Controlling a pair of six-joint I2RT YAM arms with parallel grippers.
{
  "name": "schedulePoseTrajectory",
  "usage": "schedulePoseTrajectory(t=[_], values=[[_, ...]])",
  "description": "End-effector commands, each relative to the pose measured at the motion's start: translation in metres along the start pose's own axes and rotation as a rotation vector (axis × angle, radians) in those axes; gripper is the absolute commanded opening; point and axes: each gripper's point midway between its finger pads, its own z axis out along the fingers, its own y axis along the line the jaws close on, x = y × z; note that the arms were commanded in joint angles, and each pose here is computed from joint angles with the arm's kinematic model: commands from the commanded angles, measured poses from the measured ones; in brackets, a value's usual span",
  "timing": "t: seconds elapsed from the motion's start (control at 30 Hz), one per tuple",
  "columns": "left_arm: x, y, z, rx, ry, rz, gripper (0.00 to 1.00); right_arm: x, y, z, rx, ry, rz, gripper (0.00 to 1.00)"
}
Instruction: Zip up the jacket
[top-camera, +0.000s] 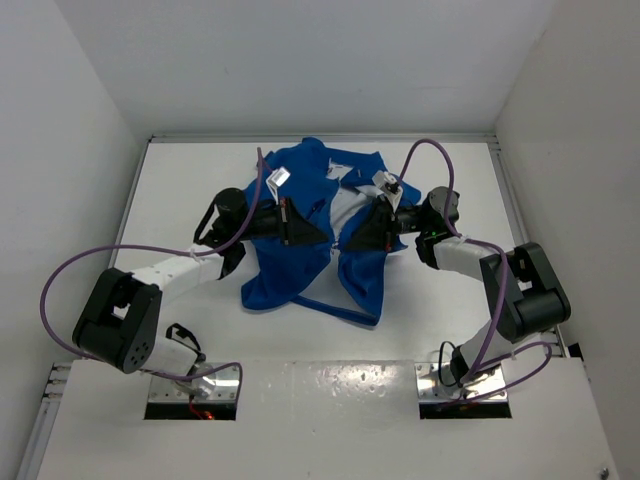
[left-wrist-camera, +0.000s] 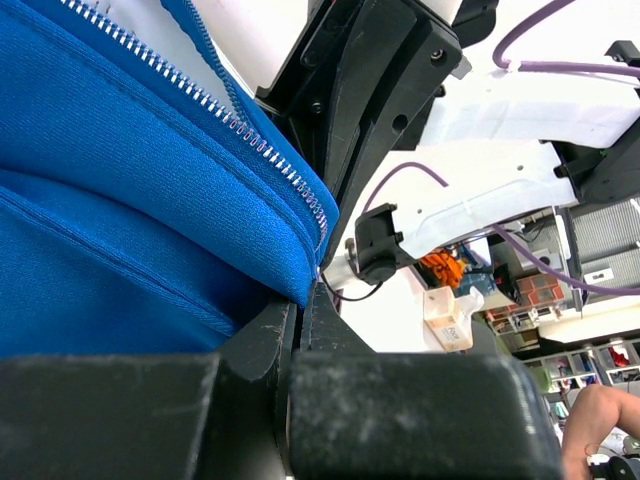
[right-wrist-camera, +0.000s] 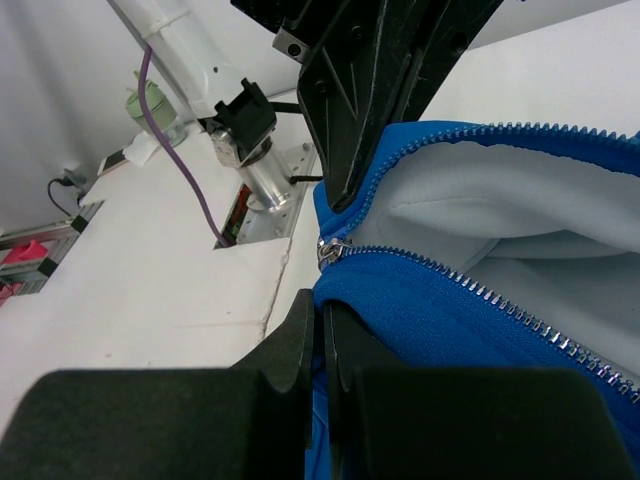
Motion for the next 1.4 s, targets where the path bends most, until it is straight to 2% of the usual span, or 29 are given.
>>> schedulePoseTrajectory(t=[0.0,0.6,1.37], values=[[0.0,-0.015,0.003,0.061,0.017,0.075,0.0,-0.022,-0.002,0.003,-0.004,-0.023,-0.142,0.0],[-0.029,-0.012,0.001,0.042,-0.026,0.143,0.0,-0.018,0.001,0.002,-0.006,-0.022,-0.134,0.0],[-0.015,-0.004,-0.002,0.029,0.008,0.105,0.0,-0.023,-0.004,0.003,-0.005,-0.026,-0.143,0.0]])
